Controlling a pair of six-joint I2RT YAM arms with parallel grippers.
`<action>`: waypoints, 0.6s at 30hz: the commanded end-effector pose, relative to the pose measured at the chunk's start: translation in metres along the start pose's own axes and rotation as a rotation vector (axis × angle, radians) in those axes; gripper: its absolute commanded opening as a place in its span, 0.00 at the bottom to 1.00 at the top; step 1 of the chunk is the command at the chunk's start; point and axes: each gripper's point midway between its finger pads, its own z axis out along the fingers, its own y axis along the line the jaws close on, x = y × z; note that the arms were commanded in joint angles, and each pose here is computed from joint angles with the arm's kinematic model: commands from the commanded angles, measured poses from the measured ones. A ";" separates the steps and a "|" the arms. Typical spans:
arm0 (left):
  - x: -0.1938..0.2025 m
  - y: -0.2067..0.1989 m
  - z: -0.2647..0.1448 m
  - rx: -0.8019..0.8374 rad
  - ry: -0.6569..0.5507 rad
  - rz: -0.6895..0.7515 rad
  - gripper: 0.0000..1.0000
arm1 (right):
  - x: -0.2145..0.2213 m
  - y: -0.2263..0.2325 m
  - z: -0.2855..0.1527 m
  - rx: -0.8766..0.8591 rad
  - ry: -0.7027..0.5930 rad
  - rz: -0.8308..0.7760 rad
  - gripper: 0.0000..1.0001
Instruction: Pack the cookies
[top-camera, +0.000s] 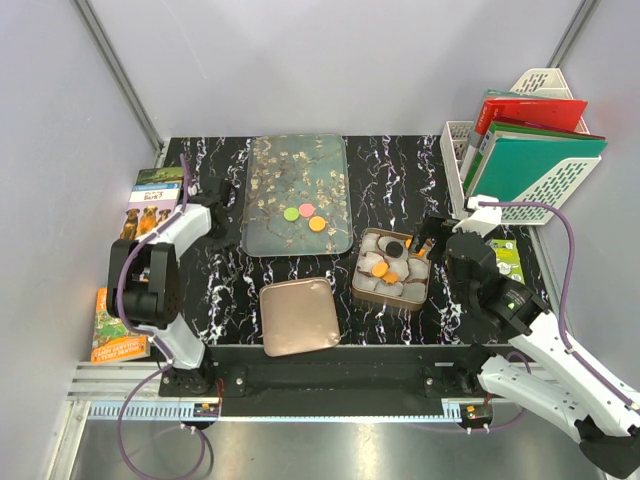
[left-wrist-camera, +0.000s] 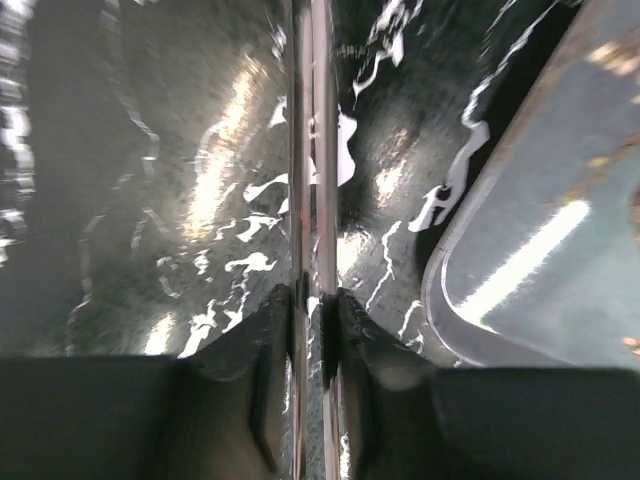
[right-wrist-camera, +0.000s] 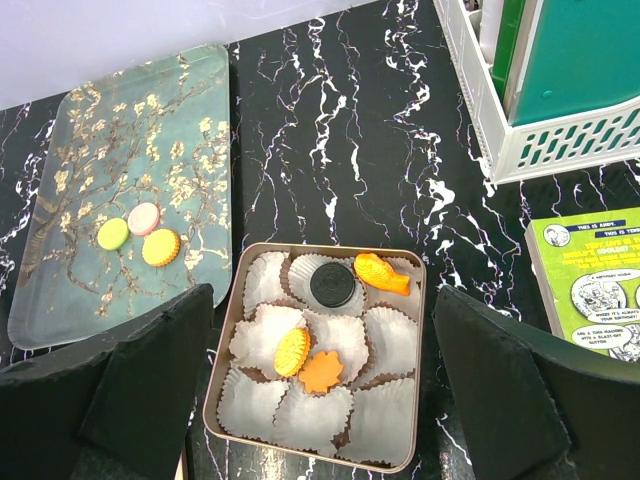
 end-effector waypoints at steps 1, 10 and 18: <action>0.011 -0.021 0.002 0.124 0.071 0.002 0.39 | -0.009 0.003 -0.002 -0.015 -0.031 0.032 1.00; -0.007 -0.006 -0.038 0.132 -0.111 0.022 0.80 | -0.005 0.007 0.004 -0.012 -0.016 0.024 1.00; -0.003 -0.020 -0.101 0.214 -0.281 0.021 0.99 | -0.006 0.011 0.004 -0.025 -0.010 0.017 1.00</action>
